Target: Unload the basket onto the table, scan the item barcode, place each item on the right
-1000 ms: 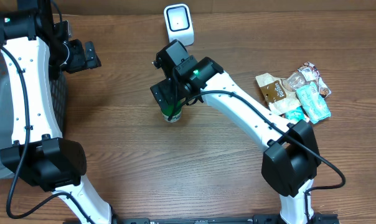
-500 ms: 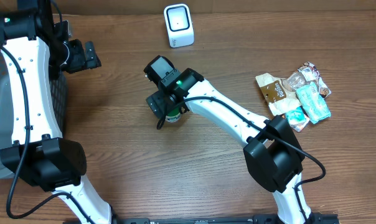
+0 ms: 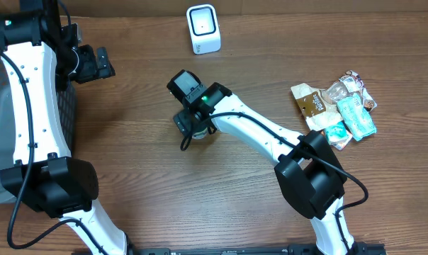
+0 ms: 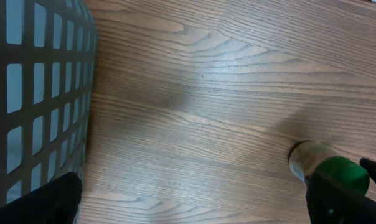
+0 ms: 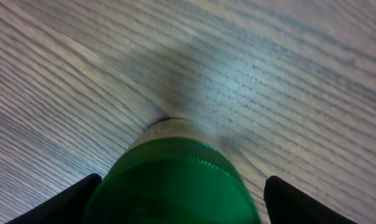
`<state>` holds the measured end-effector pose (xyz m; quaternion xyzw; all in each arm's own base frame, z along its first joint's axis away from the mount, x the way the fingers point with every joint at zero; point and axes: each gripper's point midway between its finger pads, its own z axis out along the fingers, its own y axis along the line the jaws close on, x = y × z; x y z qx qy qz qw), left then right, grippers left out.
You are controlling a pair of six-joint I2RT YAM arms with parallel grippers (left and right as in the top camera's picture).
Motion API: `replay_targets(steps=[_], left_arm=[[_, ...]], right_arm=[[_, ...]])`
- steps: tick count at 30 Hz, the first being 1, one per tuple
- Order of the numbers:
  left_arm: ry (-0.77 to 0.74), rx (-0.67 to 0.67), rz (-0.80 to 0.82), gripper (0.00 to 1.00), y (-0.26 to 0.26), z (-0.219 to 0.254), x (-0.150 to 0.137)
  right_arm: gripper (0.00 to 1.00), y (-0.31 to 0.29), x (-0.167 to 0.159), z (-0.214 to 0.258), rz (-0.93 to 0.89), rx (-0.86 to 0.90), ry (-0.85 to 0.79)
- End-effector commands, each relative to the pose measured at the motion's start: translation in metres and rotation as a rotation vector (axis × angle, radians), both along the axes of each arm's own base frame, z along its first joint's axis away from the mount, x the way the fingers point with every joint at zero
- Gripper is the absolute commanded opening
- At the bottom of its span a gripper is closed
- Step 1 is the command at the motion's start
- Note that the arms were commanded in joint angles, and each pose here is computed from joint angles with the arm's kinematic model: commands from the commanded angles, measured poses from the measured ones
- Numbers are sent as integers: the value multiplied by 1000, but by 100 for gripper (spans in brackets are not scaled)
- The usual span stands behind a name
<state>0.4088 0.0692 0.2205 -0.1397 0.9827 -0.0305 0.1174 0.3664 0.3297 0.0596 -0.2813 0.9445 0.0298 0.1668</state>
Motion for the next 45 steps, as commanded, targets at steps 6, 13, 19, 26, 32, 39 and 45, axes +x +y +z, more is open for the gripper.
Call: replay_targets(steps=[6,13,19,26,32,39,45], left_arm=[[-30,16,-20,99,2,11,-3],[-30,16,-20,99,2,11,-3],[-29,16,-20,100,2,11,-3],[-30,16,-20,100,2,11,-3],[-30,16,-20,99,2,11,-3],[-30,16,-20,99,2,11,-3],[-30,16,-20,100,2,11,-3]], right_arm=[[69,-2,3,-9,-8,-12,-4],[73,-2,2,-9,-7,-13,-2],[82,-3,1,-10,22,-26,-1],[74,-4,1,-12,22,-28,-1],[71,-6,0,-12,21,-33,5],[72,-8,-2,-15,21,-42,14],[72,-7,-1,-15,21,-37,9]])
